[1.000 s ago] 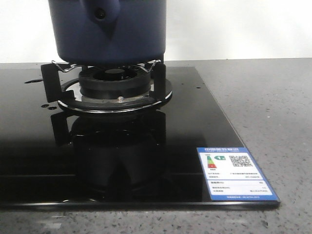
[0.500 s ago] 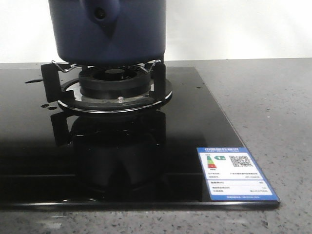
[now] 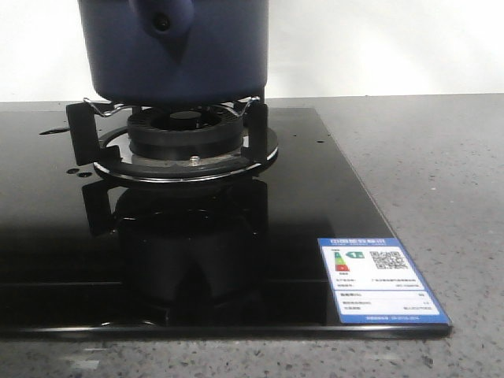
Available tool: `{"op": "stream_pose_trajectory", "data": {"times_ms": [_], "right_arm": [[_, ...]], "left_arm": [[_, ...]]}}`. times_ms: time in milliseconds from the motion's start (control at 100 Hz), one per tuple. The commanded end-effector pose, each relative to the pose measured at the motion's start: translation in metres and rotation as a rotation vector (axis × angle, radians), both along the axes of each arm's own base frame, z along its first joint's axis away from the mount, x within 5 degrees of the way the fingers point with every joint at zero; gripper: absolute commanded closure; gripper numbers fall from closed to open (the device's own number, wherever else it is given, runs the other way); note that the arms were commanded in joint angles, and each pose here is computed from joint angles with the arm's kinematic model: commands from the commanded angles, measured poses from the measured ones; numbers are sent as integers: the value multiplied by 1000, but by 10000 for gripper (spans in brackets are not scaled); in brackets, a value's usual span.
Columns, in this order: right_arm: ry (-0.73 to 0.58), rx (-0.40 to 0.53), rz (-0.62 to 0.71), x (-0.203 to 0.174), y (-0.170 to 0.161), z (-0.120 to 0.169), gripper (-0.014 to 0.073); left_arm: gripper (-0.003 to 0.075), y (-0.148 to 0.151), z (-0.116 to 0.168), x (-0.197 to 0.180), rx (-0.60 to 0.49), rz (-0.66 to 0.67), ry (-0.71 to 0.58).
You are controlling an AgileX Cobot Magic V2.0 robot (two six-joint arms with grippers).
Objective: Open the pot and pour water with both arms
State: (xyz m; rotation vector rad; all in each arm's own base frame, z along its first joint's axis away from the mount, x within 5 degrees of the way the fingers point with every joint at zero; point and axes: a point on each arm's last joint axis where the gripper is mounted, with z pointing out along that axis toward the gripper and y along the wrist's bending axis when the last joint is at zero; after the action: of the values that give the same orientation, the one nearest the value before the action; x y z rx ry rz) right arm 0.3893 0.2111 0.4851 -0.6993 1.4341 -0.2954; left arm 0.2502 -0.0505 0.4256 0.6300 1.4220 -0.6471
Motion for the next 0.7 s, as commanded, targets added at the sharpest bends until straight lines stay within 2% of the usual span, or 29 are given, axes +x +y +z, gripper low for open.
{"op": "stream_pose_trajectory", "data": {"times_ms": [0, 430, 690], "right_arm": [[-170, 0, 35, -20, -6, 36, 653], [-211, -59, 39, -22, -1, 36, 652], [-291, -143, 69, -34, 17, 40, 652]], "left_arm": [[500, -2, 24, -12, -99, -24, -63], [500, -2, 24, -12, -99, -24, -63], [500, -2, 24, -12, -99, -23, -63]]}}
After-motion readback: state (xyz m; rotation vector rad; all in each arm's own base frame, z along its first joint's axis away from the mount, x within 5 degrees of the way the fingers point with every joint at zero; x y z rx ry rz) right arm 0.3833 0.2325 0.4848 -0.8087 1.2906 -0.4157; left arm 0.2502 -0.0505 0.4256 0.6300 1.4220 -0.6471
